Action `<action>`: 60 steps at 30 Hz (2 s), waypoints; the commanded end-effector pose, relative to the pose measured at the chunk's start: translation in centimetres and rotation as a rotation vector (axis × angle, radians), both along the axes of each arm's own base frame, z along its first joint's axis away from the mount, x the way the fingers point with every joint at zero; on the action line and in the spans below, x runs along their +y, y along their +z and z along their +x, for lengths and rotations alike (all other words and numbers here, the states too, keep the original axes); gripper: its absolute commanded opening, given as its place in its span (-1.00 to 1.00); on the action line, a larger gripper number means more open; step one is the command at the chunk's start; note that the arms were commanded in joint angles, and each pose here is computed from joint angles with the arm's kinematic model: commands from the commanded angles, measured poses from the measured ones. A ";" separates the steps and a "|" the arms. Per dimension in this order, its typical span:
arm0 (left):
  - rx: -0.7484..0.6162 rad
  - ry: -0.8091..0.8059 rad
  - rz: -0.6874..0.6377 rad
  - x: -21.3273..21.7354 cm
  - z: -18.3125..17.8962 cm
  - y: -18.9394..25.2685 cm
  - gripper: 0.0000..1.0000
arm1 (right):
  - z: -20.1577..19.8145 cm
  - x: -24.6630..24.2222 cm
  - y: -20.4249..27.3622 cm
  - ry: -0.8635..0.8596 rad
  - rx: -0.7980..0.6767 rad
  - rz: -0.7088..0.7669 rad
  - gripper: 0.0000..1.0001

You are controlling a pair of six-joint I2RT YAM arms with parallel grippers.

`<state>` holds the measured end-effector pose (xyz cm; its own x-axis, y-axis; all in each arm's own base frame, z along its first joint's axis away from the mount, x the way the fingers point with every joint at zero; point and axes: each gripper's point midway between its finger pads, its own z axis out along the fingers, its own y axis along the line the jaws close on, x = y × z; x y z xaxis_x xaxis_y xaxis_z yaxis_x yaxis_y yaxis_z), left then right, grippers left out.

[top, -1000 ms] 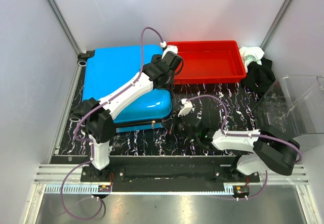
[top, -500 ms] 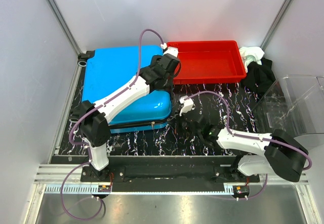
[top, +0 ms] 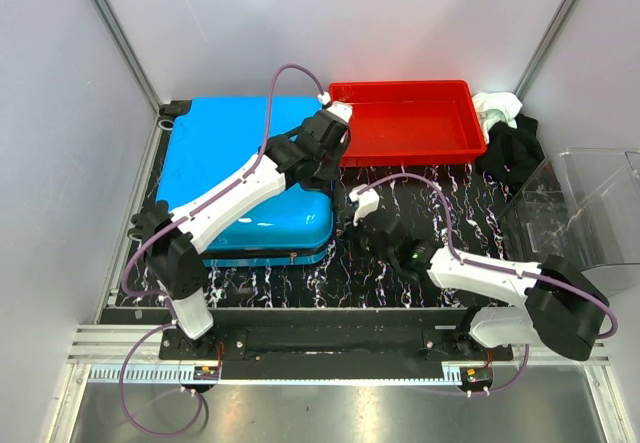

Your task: Open, take out, and arrange the luggage

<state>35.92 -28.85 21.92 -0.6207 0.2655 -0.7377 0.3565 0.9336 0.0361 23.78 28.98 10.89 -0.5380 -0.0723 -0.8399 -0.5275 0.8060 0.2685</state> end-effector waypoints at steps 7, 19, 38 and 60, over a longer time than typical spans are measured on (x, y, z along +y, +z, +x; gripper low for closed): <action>0.167 -0.259 0.182 4.4 -7.3 -0.8 -1.00 | 4.5 -3.6 0.6 -0.131 -0.105 -0.169 -1.00; 0.207 -0.420 0.159 6.0 -12.7 0.0 -1.00 | 9.0 -2.1 1.9 -0.124 -0.122 -0.063 -1.00; 0.294 -0.666 0.318 14.3 -21.4 -0.5 -1.00 | 15.4 -2.7 3.5 -0.117 -0.177 -0.036 -1.00; -0.007 -0.848 0.285 13.5 -20.7 3.0 -1.00 | 17.4 3.0 5.0 0.361 -0.382 -0.106 -1.00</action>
